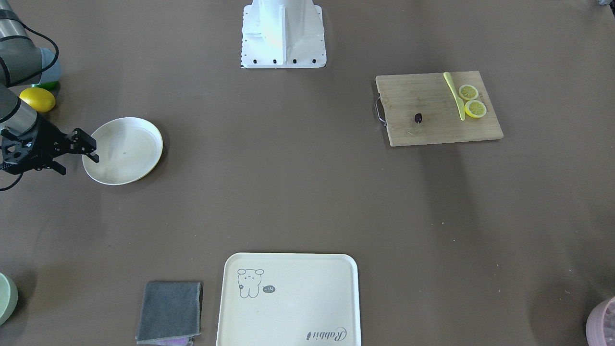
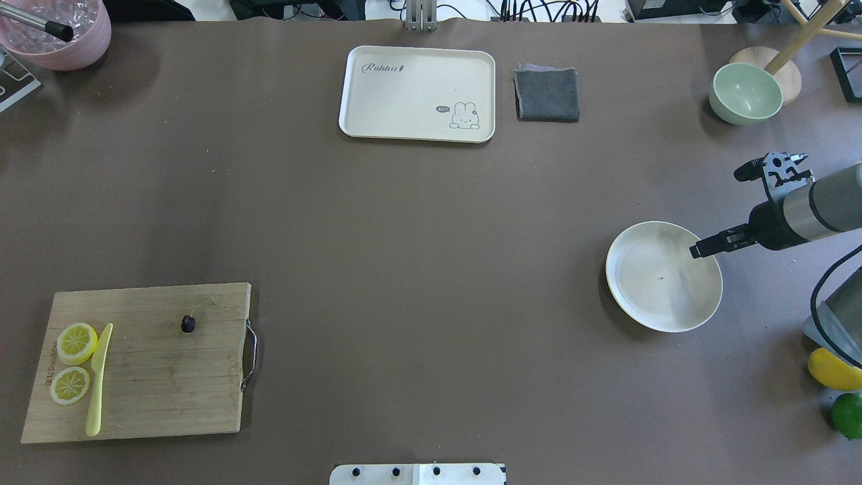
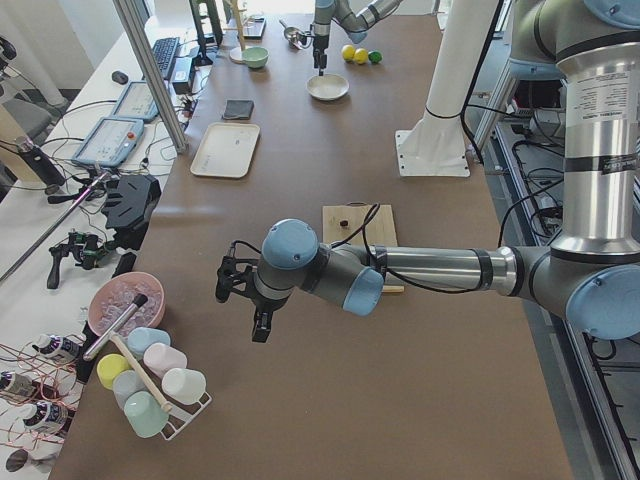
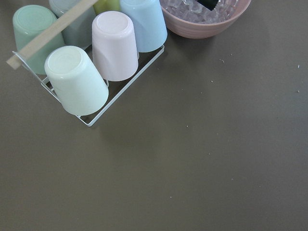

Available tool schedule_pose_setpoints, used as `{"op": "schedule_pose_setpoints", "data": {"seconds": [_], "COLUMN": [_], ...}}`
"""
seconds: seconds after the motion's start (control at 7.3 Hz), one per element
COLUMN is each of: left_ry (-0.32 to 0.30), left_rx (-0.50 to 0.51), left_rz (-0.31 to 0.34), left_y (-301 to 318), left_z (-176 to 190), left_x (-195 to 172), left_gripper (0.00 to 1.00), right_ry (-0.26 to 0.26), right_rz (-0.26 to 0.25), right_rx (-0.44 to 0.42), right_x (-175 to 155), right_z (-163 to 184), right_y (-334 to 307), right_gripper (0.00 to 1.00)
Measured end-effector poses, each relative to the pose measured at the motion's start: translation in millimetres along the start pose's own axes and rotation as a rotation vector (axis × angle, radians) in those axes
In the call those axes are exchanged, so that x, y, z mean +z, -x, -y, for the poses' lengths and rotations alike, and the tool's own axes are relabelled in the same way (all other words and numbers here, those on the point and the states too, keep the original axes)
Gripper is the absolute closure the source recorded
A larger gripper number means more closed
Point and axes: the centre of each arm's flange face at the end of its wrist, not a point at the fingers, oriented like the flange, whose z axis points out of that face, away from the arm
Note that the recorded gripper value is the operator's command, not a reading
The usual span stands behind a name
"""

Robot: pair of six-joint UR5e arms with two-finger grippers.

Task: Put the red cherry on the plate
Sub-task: 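Reach the right gripper to the rim of the white plate, then drag the white plate with the right gripper toward the table center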

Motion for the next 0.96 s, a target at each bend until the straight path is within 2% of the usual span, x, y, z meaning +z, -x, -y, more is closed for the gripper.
{"op": "schedule_pose_setpoints", "data": {"seconds": [0.14,0.27,0.41,0.55,0.96], "left_ry": [0.001,0.001,0.001,0.002,0.009], "left_rx": [-0.001,-0.001,-0.002,-0.004,-0.014], "left_rz": [0.0,0.0,0.0,0.001,0.004], "left_y": [-0.2,-0.1,0.1,1.0,5.3], "left_z": [-0.1,-0.2,-0.2,-0.6,-5.3], "left_x": [-0.1,-0.1,-0.1,0.3,1.9], "left_gripper": [0.02,0.02,0.02,0.02,0.02], "right_ry": [0.003,0.006,0.008,0.01,-0.002], "right_rz": [0.002,0.003,0.002,0.001,-0.013], "right_rx": [-0.001,-0.004,-0.007,-0.011,-0.022], "right_x": [1.3,3.2,4.8,6.1,6.7], "right_z": [-0.6,-1.5,-2.4,-2.8,-1.5], "right_y": [1.4,3.1,4.5,5.5,6.0], "right_gripper": [0.21,0.49,0.86,1.0,1.0]}}
